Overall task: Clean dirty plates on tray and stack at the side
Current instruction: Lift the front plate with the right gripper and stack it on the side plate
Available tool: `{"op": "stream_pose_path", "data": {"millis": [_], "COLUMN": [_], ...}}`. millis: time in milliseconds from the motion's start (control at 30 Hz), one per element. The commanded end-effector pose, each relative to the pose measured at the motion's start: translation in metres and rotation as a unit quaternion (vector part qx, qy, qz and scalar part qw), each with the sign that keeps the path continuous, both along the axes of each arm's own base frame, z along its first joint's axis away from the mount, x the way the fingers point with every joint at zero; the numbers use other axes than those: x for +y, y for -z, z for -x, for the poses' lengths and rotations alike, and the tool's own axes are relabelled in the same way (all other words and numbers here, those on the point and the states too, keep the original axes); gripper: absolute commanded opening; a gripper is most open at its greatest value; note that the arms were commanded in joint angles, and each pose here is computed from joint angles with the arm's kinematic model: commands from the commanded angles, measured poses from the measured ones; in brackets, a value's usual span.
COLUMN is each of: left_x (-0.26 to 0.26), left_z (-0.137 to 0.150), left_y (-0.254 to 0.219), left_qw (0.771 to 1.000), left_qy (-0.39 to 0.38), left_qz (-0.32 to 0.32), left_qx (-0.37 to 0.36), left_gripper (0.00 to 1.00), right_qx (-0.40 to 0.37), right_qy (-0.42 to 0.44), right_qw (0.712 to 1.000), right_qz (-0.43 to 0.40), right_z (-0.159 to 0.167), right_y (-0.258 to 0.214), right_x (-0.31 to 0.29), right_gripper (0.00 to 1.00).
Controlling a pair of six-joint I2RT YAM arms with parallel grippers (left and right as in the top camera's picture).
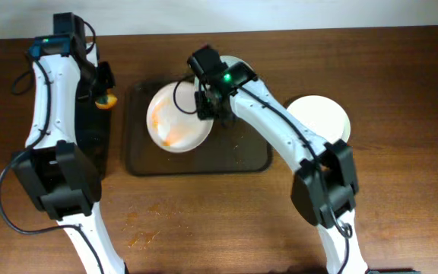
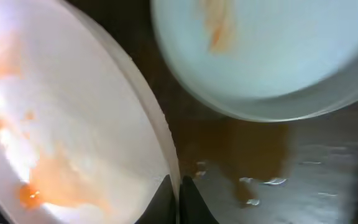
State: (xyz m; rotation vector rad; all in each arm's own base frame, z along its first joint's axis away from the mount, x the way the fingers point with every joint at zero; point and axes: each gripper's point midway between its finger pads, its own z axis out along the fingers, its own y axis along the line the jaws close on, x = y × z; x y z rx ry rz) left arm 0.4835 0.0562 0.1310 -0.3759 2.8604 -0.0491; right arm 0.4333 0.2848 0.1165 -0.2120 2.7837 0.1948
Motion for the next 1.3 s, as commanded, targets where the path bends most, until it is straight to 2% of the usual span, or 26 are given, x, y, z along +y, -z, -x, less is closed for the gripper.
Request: {"op": "stream_pose_path", "data": {"millis": [0,167,333,500,600,667,767,800,900,933,1000,1067,1133,1167,1233,1267], "left_x": [0.017,0.021,0.022,0.022,0.022,0.022,0.022,0.022,0.021,0.021,0.021,0.021,0.021,0.021,0.021,0.021], "left_z": [-0.009,-0.017,-0.022,-0.023,-0.024,-0.024,-0.024,-0.024,-0.023,-0.023,-0.021,-0.021,-0.021,-0.021,-0.021,-0.021], "left_y": [-0.003,-0.005,-0.007,-0.007,-0.008,-0.008,-0.008,-0.008,-0.007,-0.007,-0.007,-0.007,-0.007,-0.007,-0.007,-0.007], "left_qw": [1.000,0.999,0.999,0.999,0.999,0.999,0.999,0.999,0.999,0.999,0.999,0.999,0.999,0.999,0.999,0.999], "left_qy": [-0.006,-0.009,-0.009,-0.009,-0.009,-0.009,-0.009,-0.009,-0.009,-0.009,-0.009,-0.008,-0.008,-0.008,-0.008,-0.008], "left_qz": [-0.009,-0.012,-0.013,-0.013,-0.012,-0.012,-0.012,-0.012,-0.012,-0.011,-0.011,-0.011,-0.011,-0.011,-0.011,-0.011], "left_qx": [-0.019,-0.037,-0.047,-0.050,-0.052,-0.052,-0.052,-0.052,-0.050,-0.049,-0.045,-0.045,-0.045,-0.045,-0.045,-0.045], "left_gripper": [0.01,0.01,0.01,0.01,0.01,0.01,0.01,0.01,0.01,0.01,0.01,0.01,0.01,0.01,0.01,0.01], "right_qx": [-0.116,-0.215,-0.334,-0.412,-0.427,-0.427,-0.391,-0.348,-0.243,-0.196,-0.122,-0.053,-0.022,0.004,0.060,0.074], "right_qy": [-0.005,-0.009,0.019,0.056,0.071,0.072,0.041,0.011,-0.029,-0.032,-0.006,0.039,0.086,0.142,0.243,0.264], "right_qw": [0.989,0.951,0.880,0.820,0.806,0.808,0.847,0.885,0.954,0.974,0.992,0.997,0.994,0.988,0.968,0.961], "right_qz": [0.094,0.220,0.338,0.394,0.403,0.400,0.356,0.310,0.172,0.113,0.029,-0.037,-0.057,-0.058,-0.038,-0.032], "right_z": [-0.014,-0.003,0.018,0.036,0.037,0.037,0.032,0.028,0.019,0.012,-0.002,-0.020,-0.029,-0.032,-0.016,-0.010], "right_y": [-0.056,-0.087,-0.135,-0.174,-0.183,-0.182,-0.160,-0.140,-0.116,-0.111,-0.104,-0.096,-0.091,-0.086,-0.069,-0.063], "right_x": [-0.018,-0.009,0.001,0.006,0.005,0.005,0.014,0.020,0.020,0.010,-0.024,-0.080,-0.128,-0.182,-0.276,-0.295], "right_gripper": [0.04,0.04,0.04,0.04,0.04,0.04,0.04,0.04,0.04,0.04,0.04,0.04,0.04,0.04,0.04,0.04]}}
